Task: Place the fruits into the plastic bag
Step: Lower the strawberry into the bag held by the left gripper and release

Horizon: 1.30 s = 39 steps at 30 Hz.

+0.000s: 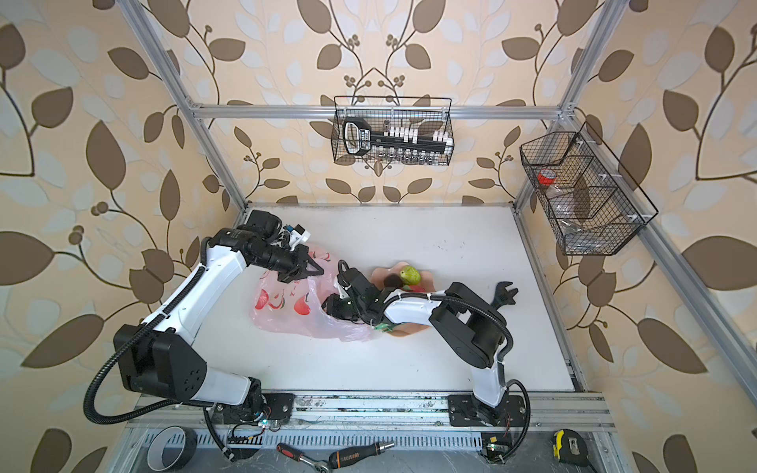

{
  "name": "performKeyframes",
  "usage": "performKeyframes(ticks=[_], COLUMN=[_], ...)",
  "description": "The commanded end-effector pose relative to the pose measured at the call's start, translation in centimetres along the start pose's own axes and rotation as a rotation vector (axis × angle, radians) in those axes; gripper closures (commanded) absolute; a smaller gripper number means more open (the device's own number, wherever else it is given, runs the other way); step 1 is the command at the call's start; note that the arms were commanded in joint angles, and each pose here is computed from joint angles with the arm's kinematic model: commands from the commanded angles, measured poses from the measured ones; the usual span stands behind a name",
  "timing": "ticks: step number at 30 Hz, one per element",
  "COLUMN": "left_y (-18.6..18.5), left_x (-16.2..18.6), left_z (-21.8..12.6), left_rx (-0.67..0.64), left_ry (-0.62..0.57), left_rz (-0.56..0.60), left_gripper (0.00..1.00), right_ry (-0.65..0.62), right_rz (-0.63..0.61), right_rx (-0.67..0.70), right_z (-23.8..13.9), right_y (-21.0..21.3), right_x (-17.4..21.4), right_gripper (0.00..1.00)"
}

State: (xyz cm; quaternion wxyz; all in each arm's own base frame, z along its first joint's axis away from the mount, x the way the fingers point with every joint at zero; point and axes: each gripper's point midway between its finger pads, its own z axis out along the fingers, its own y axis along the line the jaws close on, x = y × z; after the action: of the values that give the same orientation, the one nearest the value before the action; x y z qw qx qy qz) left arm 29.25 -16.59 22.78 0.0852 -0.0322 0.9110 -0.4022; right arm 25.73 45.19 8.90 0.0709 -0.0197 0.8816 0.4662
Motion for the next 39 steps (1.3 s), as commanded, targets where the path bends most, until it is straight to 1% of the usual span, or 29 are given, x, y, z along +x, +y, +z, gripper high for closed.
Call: performKeyframes(ticks=[1,5,8,12,18,19,20,23,26,31,38,39], left_y=[-1.3,-0.9,-0.5,-0.5,0.0,0.0,0.0,0.1,0.0,0.4,0.4,0.4], left_x=[1.0,0.9,0.8,0.3,0.0,0.0,0.0,-0.1,-0.2,-0.6,-0.6,-0.6], left_z=[-0.2,0.2,0.6,0.7,1.4,1.4,1.3,1.2,1.1,0.5,0.1,0.2], left_rx=[0.051,0.044,0.035,0.033,0.03,0.029,0.028,0.02,0.011,-0.032,-0.04,-0.038], left_ry=[0.011,0.02,0.03,0.028,0.043,0.044,0.043,0.04,0.035,0.015,0.007,0.009], left_rz=[0.025,0.021,0.023,0.029,0.023,0.024,0.026,0.033,0.042,0.047,0.051,0.052], left_gripper=[1.0,1.0,1.0,1.0,1.0,1.0,1.0,1.0,1.0,1.0,1.0,1.0], right_ry=[-0.009,-0.007,0.003,0.015,0.037,0.042,0.043,0.049,0.049,0.05,0.016,0.022], right_rz=[0.014,0.065,0.086,0.124,0.156,0.156,0.152,0.13,0.123,0.098,0.093,0.099], right_rx=[-0.097,-0.12,-0.104,-0.083,-0.103,-0.108,-0.111,-0.119,-0.12,-0.132,-0.12,-0.106], right_z=[0.9,2.3,3.2,4.5,6.2,6.3,6.3,5.8,4.9,2.7,-1.4,-1.6], right_y=[3.5,3.9,3.7,3.2,3.9,4.1,4.3,4.8,4.8,5.3,4.8,4.0], right_x=[-1.6,-2.2,-2.3,-2.0,-2.0,-2.1,-2.1,-1.9,-1.9,-1.7,-1.5,-1.0], right_gripper=[0.81,0.79,0.76,0.7,0.62,0.58,0.51,0.33,0.22,0.16,0.14,0.14])
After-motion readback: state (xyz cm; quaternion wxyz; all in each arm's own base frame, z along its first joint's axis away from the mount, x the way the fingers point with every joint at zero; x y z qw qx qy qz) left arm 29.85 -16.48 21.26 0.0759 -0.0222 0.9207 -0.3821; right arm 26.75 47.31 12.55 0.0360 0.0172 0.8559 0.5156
